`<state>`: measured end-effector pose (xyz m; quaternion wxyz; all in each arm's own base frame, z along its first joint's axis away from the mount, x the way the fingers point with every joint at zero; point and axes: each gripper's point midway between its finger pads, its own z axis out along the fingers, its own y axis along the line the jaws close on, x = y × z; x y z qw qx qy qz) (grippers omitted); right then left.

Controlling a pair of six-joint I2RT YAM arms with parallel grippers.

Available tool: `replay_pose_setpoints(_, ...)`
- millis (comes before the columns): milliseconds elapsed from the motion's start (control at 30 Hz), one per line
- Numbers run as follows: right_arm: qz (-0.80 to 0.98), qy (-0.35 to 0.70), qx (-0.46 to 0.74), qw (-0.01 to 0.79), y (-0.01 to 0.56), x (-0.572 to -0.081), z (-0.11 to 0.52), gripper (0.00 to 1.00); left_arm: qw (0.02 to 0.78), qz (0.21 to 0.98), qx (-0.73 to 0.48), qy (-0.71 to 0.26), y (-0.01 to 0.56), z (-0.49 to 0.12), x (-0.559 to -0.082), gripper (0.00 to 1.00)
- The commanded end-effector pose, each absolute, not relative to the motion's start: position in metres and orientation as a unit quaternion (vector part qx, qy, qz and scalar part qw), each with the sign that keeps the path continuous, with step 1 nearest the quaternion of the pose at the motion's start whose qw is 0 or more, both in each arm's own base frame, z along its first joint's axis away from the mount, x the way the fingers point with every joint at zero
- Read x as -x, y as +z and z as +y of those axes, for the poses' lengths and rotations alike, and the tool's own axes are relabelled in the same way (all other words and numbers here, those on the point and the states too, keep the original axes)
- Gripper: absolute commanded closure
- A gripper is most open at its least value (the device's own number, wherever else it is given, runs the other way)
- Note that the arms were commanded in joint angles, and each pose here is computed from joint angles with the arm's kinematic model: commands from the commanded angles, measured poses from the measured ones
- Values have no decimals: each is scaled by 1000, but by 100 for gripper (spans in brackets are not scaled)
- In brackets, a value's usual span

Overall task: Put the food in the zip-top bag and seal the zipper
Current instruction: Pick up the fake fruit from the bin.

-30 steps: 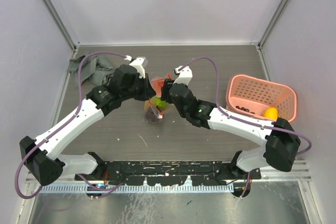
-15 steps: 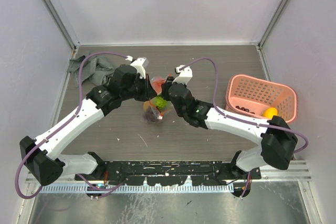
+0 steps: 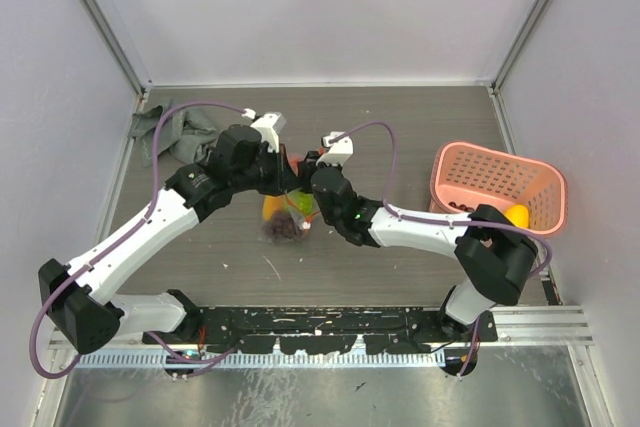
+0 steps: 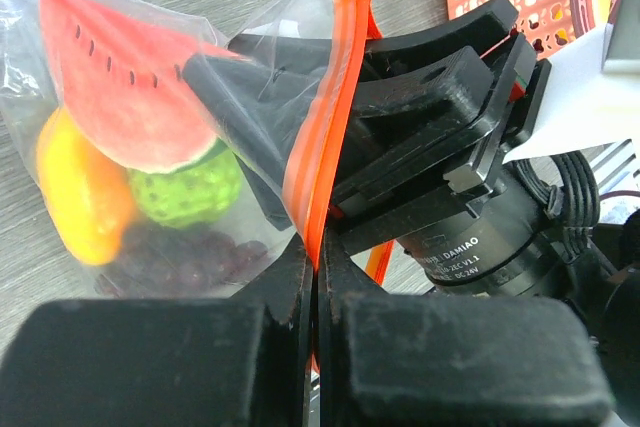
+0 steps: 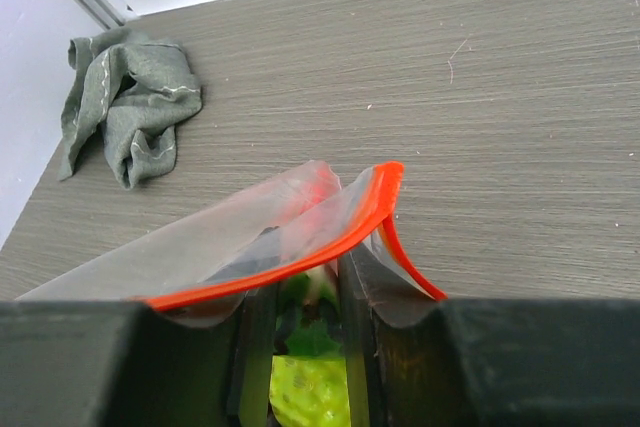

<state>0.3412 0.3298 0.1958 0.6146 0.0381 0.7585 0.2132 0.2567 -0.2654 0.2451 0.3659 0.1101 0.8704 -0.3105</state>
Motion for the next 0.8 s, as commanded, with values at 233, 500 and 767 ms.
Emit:
replay_pose_setpoints(233,758,233,-2,610,239,-324,324,46,433,845,-87,-302,278,-256,-273,100)
replay_pose_setpoints(500,783,236,29,575,247,-300,310,37,438,849,-78,-285,275,-251,-277,100)
replay_pose_setpoints(767,814,193,65,543,262,-286,285,32,440,851,-77,-278,274,-248,-278,100)
